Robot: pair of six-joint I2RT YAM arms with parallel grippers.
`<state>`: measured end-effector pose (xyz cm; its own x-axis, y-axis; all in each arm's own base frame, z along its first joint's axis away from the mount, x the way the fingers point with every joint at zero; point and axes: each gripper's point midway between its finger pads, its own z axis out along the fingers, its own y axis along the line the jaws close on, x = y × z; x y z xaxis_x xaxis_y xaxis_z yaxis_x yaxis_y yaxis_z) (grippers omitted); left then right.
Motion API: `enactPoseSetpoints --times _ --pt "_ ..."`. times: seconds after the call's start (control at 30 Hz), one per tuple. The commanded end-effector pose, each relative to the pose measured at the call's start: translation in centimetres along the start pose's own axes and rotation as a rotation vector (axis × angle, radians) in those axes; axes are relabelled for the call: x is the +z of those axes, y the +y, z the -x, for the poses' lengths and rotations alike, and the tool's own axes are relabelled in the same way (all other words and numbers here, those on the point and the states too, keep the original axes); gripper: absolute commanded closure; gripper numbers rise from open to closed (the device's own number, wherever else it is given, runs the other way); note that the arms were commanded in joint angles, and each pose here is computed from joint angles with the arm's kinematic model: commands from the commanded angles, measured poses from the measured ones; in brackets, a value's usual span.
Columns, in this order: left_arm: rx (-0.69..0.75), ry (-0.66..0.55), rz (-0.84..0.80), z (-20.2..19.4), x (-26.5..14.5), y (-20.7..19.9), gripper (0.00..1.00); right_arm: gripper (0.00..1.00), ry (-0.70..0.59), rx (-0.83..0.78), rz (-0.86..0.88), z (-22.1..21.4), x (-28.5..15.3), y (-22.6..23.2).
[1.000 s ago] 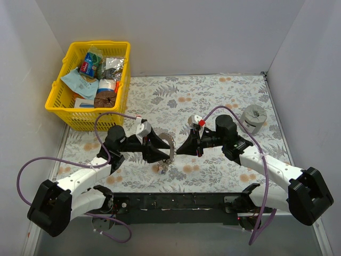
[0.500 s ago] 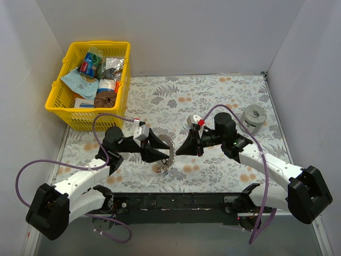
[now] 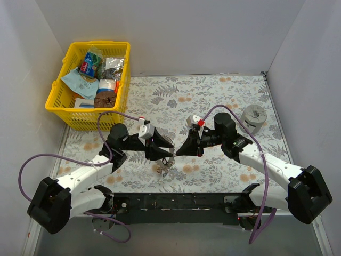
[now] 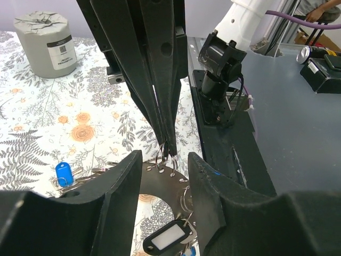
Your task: Put the keys on the keyring
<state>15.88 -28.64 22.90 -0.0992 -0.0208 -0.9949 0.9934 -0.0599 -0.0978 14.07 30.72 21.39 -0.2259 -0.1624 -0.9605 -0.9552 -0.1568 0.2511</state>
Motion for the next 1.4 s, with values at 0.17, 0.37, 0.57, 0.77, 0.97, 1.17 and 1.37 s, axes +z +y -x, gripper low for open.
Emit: enactPoseSetpoints --times 0.17,0.37,0.57,0.77,0.97,1.17,1.37 --pt "0.039 0.008 -0.011 0.4 1.0 0.2 0.71 0.99 -0.063 -0.114 0.026 3.5 -0.1 0.5" --pt "0.04 0.027 -0.019 0.3 1.4 0.3 0.97 0.99 -0.061 -0.102 0.022 3.2 -0.1 0.4" --pt "0.047 0.048 0.024 1.1 1.5 1.1 1.0 0.84 -0.047 -0.075 -0.017 2.5 -0.1 -0.2" --pt "0.066 0.101 0.072 1.6 1.2 1.9 1.0 0.5 -0.043 -0.087 -0.123 2.3 -0.8 -1.1" --pt "0.033 0.215 0.119 0.8 0.6 2.7 1.0 0.45 -0.019 -0.082 -0.15 2.0 -0.9 -1.8" --pt "0.031 0.232 0.119 1.1 0.5 2.7 1.0 0.49 0.013 -0.034 -0.144 0.8 -0.5 -2.5" --pt "0.044 0.259 0.126 1.0 0.4 3.0 1.0 0.51 -0.005 -0.058 -0.224 1.7 -1.0 -3.3"
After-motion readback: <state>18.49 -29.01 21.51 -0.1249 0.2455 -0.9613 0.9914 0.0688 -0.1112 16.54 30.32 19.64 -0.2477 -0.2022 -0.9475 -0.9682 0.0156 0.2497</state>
